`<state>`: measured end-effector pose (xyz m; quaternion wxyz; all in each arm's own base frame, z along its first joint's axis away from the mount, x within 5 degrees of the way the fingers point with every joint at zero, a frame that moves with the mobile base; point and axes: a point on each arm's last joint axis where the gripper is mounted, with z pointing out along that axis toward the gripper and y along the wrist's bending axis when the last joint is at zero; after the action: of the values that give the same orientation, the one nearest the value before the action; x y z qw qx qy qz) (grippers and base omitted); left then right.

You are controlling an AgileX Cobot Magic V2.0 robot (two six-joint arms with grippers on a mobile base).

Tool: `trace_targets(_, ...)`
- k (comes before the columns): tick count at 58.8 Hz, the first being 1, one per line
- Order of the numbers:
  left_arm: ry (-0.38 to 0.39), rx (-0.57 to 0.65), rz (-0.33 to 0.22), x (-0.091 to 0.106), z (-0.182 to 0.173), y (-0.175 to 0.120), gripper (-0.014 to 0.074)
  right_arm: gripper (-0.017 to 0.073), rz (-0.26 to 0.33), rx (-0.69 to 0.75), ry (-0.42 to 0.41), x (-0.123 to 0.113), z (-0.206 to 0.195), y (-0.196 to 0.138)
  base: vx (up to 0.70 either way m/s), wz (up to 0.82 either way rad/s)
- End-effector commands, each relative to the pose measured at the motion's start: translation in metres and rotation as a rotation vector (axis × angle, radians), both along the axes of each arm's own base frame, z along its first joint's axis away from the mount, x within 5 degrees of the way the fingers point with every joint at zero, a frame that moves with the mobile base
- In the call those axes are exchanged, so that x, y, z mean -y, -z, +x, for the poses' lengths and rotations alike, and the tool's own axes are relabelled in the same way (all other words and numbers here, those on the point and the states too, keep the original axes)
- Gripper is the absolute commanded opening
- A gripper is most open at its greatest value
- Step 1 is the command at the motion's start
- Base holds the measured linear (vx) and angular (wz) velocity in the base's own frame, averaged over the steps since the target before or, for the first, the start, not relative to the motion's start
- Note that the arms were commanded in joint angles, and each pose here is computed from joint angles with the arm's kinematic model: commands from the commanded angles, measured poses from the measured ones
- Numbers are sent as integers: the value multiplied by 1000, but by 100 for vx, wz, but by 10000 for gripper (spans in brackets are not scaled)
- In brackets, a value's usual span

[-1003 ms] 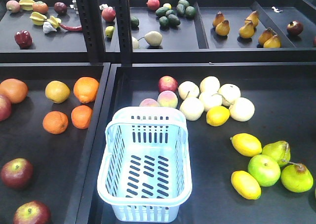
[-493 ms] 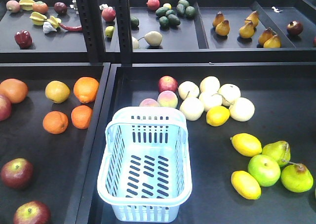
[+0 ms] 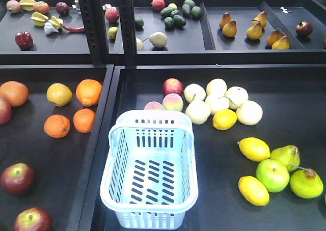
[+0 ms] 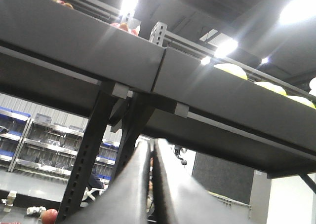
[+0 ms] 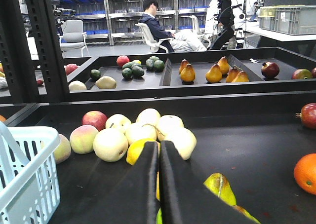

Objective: Pick three apples into basket with both arms

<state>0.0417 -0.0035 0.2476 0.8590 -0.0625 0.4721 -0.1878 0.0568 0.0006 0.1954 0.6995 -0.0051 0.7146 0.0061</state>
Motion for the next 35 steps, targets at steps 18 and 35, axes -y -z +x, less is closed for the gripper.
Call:
trace_targets(18,123,142,-188,-2,-11,-20,-6,-8,-11,73,-2,0,0,-3,0,0)
trace_targets(35,140,86,-210,-2,-20,-61,-6,-8,-11,73,-2,0,0,-3,0,0)
